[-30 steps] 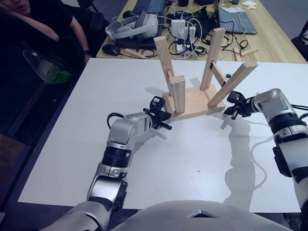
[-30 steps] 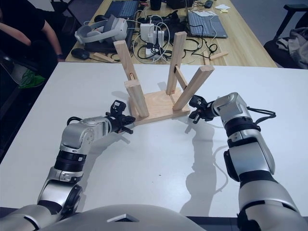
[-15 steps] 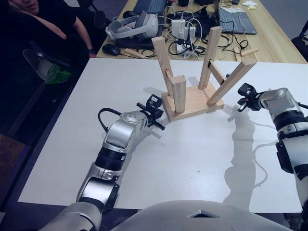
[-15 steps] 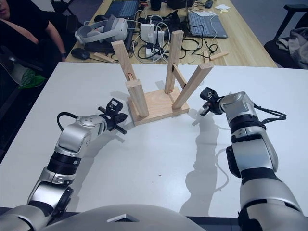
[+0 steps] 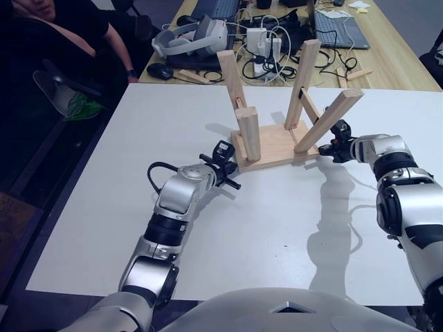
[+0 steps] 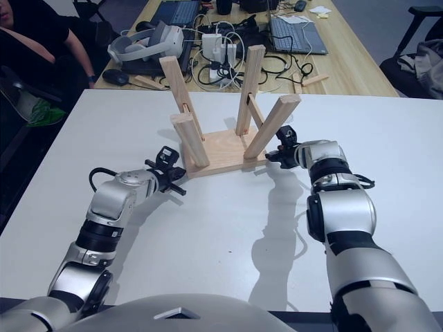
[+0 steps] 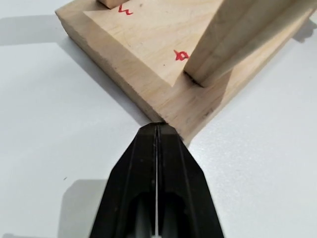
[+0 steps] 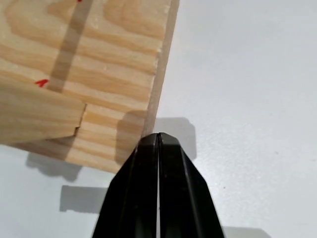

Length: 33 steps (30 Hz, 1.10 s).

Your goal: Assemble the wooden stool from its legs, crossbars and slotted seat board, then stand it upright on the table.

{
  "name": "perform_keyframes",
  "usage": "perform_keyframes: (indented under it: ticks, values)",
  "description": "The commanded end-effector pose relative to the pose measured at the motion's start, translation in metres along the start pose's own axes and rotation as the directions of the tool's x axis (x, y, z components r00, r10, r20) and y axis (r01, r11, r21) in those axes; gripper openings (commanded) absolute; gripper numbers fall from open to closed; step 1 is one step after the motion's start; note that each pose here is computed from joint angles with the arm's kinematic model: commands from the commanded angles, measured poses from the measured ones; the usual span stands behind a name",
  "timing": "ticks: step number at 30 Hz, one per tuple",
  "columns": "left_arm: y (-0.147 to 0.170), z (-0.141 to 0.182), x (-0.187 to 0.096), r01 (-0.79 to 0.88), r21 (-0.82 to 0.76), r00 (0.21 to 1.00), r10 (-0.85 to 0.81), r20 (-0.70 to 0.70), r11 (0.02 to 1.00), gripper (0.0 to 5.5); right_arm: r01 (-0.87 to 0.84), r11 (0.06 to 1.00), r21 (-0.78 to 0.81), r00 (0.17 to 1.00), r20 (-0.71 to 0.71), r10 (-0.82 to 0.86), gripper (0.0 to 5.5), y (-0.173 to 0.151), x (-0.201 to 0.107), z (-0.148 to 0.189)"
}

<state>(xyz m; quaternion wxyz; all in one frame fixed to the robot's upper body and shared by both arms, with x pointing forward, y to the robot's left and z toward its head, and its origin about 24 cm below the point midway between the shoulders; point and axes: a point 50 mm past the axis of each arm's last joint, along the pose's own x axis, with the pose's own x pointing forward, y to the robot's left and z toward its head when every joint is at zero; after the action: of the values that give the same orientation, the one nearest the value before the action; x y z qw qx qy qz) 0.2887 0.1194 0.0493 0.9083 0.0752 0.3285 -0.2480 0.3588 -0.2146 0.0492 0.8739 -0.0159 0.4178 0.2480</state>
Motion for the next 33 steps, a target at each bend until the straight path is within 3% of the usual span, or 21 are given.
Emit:
perform_keyframes:
  ticks: [1, 25, 29, 33]
  values:
    - [-0.002, -0.002, 0.002, 0.003, -0.026, 1.000, -0.004, -0.017, 1.000, 0.03, -0.111, 0.994, -0.023, 0.994, -0.009, 0.111, 0.00, 0.012, 0.004, 0.003]
    - [0.004, 0.008, -0.009, 0.071, -0.182, 0.997, -0.066, 0.033, 0.981, 0.03, -0.299, 0.951, -0.085, 0.952, 0.041, 0.303, 0.00, 0.013, -0.019, 0.006]
    - [0.008, 0.006, -0.008, 0.007, -0.143, 1.000, -0.004, 0.020, 0.990, 0.03, -0.254, 0.963, -0.094, 0.965, 0.048, 0.260, 0.00, 0.009, -0.021, 0.006]
    - [0.015, 0.007, -0.009, -0.081, -0.097, 0.996, 0.084, 0.024, 0.992, 0.03, -0.057, 0.996, -0.068, 0.994, 0.090, 0.063, 0.00, -0.014, -0.032, 0.011]
